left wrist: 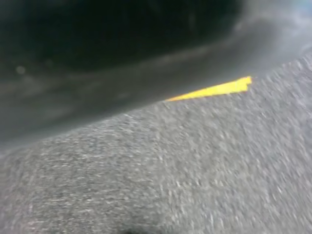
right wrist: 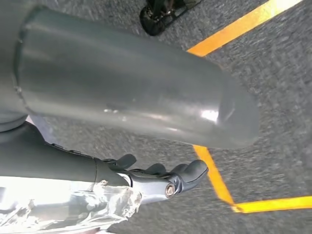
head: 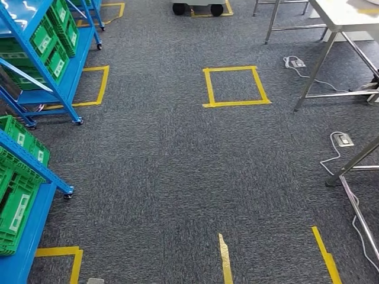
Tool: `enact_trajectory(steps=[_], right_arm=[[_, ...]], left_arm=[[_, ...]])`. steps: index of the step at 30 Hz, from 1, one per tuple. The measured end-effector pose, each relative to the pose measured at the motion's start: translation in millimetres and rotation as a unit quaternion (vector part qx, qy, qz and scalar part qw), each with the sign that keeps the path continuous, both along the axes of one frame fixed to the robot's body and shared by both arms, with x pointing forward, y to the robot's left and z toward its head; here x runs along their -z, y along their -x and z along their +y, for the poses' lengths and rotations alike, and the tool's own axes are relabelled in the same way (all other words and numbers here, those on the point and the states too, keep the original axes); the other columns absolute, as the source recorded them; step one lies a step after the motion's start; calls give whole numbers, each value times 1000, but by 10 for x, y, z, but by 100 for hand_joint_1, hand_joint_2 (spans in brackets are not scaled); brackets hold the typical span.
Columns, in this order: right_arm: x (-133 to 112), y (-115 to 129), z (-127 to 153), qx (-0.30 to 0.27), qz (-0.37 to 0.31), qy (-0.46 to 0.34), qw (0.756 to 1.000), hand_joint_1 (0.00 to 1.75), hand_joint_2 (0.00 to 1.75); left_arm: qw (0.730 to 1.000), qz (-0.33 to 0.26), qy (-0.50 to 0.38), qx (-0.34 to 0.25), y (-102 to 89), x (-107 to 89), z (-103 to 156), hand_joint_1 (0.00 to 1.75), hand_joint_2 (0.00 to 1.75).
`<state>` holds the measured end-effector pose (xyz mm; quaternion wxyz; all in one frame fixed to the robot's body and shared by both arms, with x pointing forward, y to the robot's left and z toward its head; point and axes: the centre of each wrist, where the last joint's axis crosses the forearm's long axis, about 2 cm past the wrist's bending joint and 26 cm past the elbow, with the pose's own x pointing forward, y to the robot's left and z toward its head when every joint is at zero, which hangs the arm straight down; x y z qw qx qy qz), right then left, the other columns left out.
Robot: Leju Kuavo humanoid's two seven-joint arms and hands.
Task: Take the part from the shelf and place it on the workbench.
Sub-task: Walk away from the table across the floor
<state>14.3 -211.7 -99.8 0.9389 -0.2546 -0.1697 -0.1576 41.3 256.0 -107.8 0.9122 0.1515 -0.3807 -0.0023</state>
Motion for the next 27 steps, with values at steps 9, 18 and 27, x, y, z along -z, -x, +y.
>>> enact_trajectory(steps=[9, 18, 27], right_arm=[[-4, 5, -24, -11, 0, 8, 1000, 0, 0], [-10, 32, -20, -7, 19, 23, 1000, 0, 0], [-9, 66, -28, -23, 25, 25, 999, 0, 0]], left_arm=[[1000, 0, -7, 9, -8, -3, -10, 0, 0], [1000, 9, -19, 18, 61, 2, -8, 0, 0], [1000, 4, -19, 21, 51, 2, -19, 0, 0]])
